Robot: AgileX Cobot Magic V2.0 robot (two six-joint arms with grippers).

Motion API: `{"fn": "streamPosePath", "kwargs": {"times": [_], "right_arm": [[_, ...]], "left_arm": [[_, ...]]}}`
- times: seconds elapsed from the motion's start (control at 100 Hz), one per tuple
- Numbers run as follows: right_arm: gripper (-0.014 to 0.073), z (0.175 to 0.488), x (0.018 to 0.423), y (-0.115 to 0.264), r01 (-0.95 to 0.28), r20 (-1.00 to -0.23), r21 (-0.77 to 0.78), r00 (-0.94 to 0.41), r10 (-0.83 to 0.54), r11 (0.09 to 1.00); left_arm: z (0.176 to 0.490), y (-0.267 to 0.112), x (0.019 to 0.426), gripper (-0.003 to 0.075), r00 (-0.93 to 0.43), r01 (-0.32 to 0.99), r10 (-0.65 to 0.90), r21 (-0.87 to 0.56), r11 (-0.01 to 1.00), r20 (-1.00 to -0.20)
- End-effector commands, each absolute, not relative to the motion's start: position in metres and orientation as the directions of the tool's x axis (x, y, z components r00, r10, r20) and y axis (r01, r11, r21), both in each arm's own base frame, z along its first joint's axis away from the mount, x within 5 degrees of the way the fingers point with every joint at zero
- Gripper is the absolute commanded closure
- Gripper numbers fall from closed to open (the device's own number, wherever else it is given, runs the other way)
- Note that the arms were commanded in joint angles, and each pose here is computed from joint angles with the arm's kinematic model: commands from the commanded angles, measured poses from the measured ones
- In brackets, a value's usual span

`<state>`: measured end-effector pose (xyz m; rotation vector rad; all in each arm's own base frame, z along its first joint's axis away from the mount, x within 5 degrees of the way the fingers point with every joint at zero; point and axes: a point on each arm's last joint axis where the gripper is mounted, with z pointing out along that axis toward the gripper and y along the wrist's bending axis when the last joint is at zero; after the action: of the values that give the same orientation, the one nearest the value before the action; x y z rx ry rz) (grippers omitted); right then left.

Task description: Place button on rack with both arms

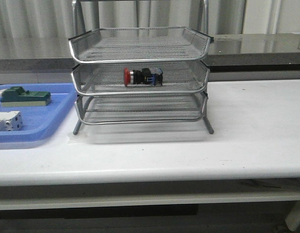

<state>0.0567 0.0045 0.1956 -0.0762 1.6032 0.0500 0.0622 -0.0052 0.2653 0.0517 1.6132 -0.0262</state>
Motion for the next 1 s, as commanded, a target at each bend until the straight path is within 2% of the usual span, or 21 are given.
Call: {"fn": "streamPosePath", "kwargs": {"times": [0.0, 0.53, 0.99], "right_arm": [[0.066, 0.203, 0.055, 0.004, -0.073, -0.997, -0.029, 0.067, -0.024, 0.997], [0.066, 0.203, 0.055, 0.004, -0.073, -0.997, -0.029, 0.067, -0.024, 0.997], [0.066, 0.203, 0.055, 0.004, -0.073, -0.997, -0.029, 0.067, -0.024, 0.997]], "left_arm": [[0.281, -0.003, 0.062, 0.0741, 0.055, 0.022, -0.01, -0.009, 1.0, -0.998], [0.276, 0.0, 0.063, 0.0741, 0.064, -0.008, 0.031, 0.03, 1.0, -0.997], [0.213, -0.001, 0.062, 0.0741, 0.075, 0.023, -0.046, -0.045, 0.999, -0.996]]}}
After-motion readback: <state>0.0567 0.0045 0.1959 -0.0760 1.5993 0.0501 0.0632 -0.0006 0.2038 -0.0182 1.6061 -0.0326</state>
